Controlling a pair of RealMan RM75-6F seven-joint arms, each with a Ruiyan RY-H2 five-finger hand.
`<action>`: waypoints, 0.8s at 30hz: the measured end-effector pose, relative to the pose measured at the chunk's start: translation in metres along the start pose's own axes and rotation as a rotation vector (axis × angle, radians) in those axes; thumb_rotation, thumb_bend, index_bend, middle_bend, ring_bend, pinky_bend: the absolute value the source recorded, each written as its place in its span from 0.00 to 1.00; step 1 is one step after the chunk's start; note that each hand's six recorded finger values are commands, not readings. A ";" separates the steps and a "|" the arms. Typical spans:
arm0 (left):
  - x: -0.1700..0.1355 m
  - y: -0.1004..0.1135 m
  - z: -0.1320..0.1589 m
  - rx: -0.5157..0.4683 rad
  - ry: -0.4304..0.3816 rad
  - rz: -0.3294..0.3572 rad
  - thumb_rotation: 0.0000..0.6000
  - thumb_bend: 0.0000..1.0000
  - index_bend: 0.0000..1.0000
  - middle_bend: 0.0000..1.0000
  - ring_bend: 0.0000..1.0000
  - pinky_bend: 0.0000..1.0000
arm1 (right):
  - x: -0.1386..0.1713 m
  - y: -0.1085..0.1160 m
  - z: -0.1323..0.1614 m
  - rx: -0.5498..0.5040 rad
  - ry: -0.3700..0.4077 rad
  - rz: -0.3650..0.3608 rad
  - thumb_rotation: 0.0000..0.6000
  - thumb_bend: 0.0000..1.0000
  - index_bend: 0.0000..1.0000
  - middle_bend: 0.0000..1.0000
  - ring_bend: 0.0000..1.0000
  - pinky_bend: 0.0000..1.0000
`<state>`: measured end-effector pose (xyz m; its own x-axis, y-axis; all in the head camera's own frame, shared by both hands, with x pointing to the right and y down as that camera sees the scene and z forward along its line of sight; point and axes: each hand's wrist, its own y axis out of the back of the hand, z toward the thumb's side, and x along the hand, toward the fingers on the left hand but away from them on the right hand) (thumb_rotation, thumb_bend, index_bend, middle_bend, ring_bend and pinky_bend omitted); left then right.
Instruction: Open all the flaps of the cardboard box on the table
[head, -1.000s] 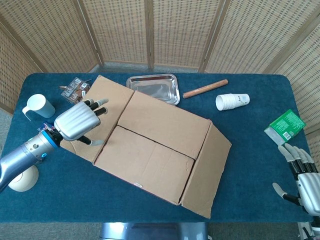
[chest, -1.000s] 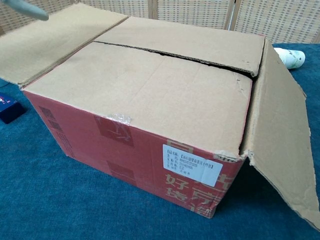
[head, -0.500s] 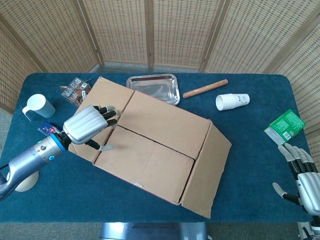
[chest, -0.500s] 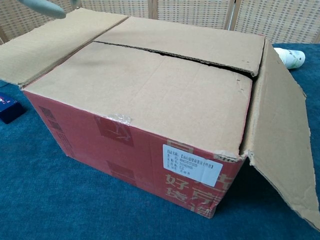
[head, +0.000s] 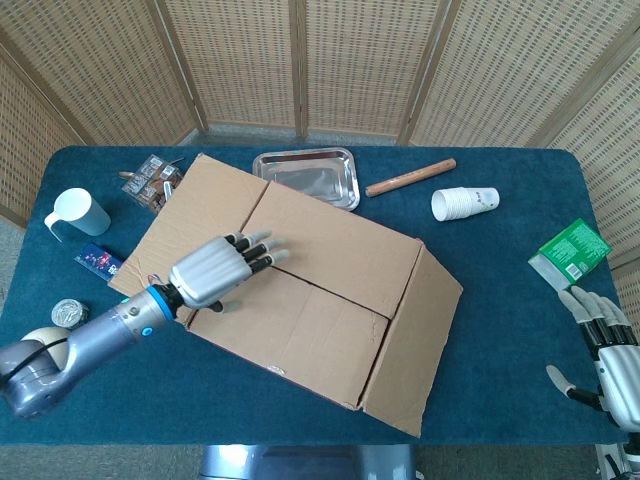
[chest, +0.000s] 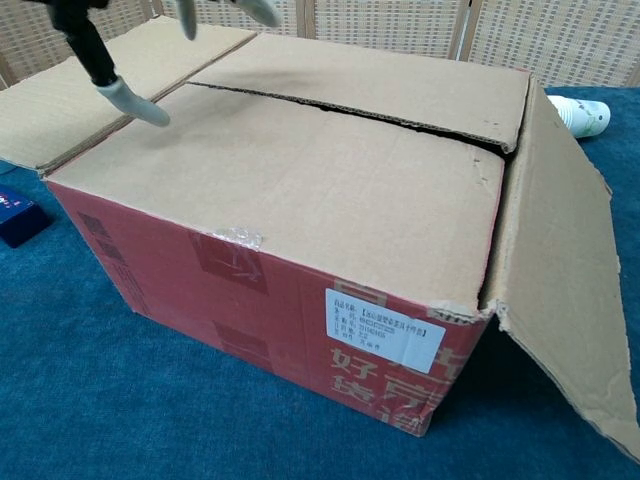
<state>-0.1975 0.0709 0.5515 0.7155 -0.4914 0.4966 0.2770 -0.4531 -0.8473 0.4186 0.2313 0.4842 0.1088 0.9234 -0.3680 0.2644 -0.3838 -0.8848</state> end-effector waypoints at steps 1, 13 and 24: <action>0.004 0.000 0.005 -0.003 -0.009 0.006 1.00 0.48 0.00 0.00 0.00 0.29 | 0.000 0.000 0.000 -0.001 0.001 0.002 1.00 0.24 0.00 0.00 0.00 0.00; 0.041 0.011 0.025 0.032 -0.033 0.094 1.00 0.48 0.00 0.00 0.00 0.28 | 0.001 0.001 -0.001 -0.011 0.000 0.002 1.00 0.24 0.00 0.00 0.00 0.00; 0.076 0.008 0.041 0.004 -0.037 0.111 1.00 0.48 0.00 0.00 0.00 0.27 | -0.001 0.000 -0.002 -0.016 -0.003 0.009 1.00 0.24 0.00 0.00 0.00 0.00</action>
<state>-0.1145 0.0605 0.5754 0.7652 -0.5102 0.3928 0.1977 -0.3944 -0.8974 0.4202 0.2306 0.4848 0.1088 0.9198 -0.3770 0.2791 -0.3922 -0.8765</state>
